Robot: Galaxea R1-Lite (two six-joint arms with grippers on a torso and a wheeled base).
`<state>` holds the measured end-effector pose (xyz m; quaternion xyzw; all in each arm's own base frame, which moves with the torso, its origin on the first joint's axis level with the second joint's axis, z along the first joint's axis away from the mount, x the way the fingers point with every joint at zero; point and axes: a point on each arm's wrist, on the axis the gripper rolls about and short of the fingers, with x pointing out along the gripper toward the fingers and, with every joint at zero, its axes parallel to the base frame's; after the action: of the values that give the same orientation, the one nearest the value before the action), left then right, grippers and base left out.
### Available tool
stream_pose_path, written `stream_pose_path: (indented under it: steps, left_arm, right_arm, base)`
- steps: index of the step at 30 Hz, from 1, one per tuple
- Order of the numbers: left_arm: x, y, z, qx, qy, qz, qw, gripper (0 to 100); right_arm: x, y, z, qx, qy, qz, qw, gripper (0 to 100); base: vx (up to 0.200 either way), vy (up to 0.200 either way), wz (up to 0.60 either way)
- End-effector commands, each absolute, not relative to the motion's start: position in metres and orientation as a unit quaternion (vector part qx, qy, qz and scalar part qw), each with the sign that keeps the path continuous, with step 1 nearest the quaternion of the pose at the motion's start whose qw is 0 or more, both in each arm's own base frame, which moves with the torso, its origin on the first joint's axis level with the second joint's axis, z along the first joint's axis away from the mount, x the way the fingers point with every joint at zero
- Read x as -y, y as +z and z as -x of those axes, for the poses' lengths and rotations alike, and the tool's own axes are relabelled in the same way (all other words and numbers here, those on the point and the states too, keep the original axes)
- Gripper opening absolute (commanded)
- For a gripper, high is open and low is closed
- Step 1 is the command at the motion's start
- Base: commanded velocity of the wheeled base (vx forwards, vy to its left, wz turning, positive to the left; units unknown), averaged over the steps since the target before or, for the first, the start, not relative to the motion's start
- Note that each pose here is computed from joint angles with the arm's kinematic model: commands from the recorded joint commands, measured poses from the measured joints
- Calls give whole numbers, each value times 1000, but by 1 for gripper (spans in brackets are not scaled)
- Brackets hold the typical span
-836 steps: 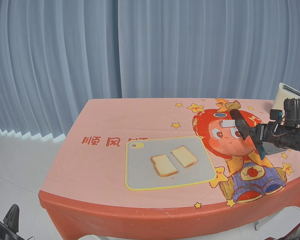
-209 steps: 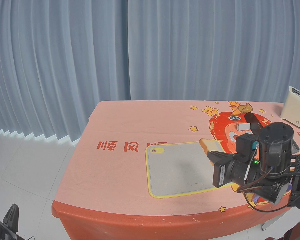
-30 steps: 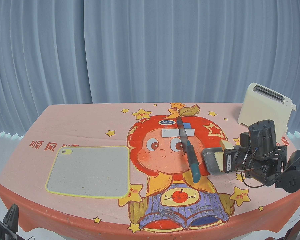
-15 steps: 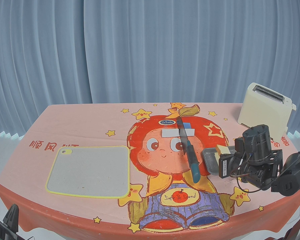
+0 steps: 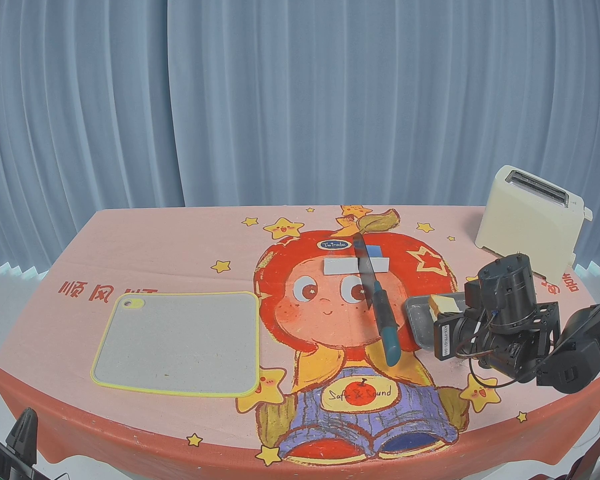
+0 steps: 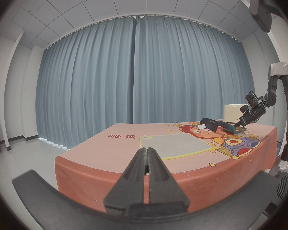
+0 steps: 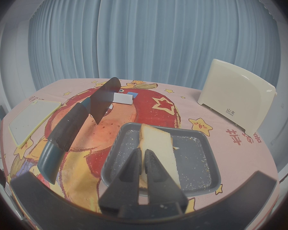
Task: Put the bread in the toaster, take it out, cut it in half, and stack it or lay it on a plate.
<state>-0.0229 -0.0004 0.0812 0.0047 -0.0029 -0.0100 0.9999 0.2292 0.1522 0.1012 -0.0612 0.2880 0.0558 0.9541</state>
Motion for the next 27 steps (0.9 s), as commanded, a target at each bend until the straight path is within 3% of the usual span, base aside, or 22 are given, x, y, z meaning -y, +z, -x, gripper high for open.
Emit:
stream_pose_path:
  steps: [1,5,6,27]
  left_arm:
    - [0,76,23,2,-10,-5,1000,0]
    - [0,76,23,2,-10,-5,1000,0]
    - [0,76,23,2,-10,-5,1000,0]
    - [0,76,23,2,-10,-5,1000,0]
  right_arm:
    - [-153,101,-229,-288,57,61,954,0]
    - [-153,102,-229,-287,57,61,954,0]
    - [-153,102,-228,-287,58,61,954,100]
    - [-153,114,-230,-240,62,34,968,100]
  base:
    - [0,0,0]
    - [0,0,0]
    - [0,0,0]
    - [0,0,0]
